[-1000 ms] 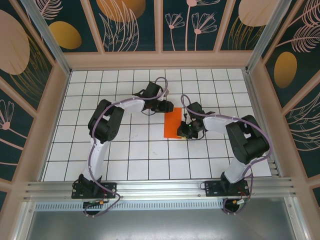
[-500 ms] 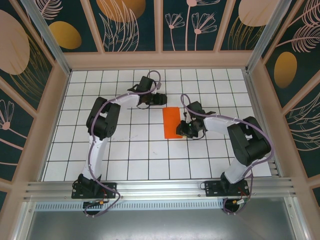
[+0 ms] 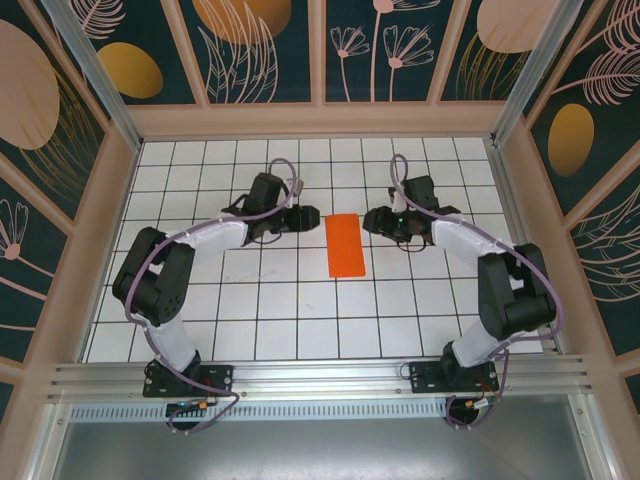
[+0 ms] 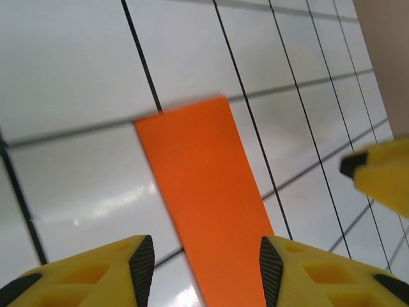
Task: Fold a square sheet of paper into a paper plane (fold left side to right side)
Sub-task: First fold the square sheet of paper in half at the center of the table, then fold the triangle a second time at the center of the table.
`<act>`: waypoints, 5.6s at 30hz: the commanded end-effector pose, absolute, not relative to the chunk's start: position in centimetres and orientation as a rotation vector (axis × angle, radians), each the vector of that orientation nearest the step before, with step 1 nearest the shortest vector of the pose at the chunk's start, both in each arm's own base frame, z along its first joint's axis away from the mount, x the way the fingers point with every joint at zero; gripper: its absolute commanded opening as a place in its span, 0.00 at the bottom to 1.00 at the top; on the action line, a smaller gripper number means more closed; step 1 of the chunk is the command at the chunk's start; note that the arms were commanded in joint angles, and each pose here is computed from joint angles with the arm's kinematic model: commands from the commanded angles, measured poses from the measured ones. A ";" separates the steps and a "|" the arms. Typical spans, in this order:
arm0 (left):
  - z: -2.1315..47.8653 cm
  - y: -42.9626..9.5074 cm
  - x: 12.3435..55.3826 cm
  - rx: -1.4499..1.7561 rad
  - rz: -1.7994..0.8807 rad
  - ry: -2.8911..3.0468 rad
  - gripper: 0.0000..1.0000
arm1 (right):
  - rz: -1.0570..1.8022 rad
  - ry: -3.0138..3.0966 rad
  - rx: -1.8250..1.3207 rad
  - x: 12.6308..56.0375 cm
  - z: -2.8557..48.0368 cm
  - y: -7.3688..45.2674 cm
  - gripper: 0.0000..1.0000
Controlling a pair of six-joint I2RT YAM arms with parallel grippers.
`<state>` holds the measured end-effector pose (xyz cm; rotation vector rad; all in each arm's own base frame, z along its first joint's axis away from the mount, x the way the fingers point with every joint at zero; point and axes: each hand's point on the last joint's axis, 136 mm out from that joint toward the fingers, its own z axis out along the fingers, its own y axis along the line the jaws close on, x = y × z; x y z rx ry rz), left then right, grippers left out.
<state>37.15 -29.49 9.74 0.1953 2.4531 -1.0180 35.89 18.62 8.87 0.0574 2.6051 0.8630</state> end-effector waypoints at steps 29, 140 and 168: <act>0.5 -33.1 29.9 0.232 -1.067 2.739 0.43 | 0.872 2.625 -0.106 42.5 5.2 21.8 0.56; 8.9 -41.4 25.8 0.641 -0.908 2.537 0.00 | 1.154 2.519 0.214 34.4 14.0 14.7 0.57; 7.7 -38.8 27.1 0.473 -0.964 2.581 0.00 | 1.020 2.861 0.273 27.1 1.4 19.7 0.07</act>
